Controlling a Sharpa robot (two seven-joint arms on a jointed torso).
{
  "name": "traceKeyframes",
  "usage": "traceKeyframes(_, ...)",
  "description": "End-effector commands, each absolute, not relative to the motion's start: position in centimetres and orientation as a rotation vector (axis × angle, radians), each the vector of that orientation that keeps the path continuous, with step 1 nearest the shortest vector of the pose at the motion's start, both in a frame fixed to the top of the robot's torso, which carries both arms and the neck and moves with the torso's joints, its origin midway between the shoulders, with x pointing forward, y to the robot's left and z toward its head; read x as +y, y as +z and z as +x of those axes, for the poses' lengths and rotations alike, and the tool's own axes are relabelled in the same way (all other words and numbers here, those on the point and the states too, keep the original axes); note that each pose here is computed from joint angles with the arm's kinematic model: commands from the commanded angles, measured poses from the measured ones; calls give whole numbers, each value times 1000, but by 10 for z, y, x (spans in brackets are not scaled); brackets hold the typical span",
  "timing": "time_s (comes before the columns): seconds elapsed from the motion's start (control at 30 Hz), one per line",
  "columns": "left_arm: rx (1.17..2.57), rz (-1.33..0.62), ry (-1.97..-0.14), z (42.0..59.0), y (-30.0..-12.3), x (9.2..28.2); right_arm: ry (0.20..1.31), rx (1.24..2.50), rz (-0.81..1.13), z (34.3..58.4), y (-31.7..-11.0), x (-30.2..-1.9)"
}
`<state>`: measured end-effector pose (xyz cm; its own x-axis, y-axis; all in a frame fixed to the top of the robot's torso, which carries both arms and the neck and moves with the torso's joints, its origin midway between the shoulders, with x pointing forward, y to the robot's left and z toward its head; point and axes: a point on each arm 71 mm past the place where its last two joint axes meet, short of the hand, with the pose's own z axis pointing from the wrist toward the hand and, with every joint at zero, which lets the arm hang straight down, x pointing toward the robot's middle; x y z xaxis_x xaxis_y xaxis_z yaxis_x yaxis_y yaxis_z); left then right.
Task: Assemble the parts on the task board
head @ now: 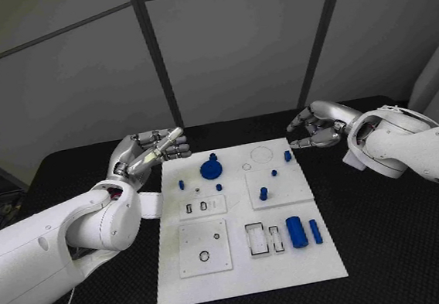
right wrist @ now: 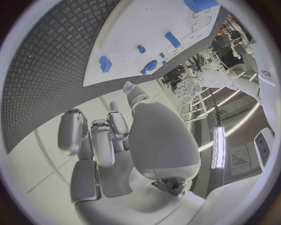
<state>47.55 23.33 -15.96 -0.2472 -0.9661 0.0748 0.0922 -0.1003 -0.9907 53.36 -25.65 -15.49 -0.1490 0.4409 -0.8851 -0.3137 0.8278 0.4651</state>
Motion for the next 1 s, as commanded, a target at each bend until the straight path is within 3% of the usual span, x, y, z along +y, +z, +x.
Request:
traceKeyframes(0.03,1263,-1054,-1513,476,-158,231,718,1612,103,536,-156,-259)
traceKeyframes(1.0,1261,-1055,-1511,478,-160,231,687,1713,87,546,-188,-256)
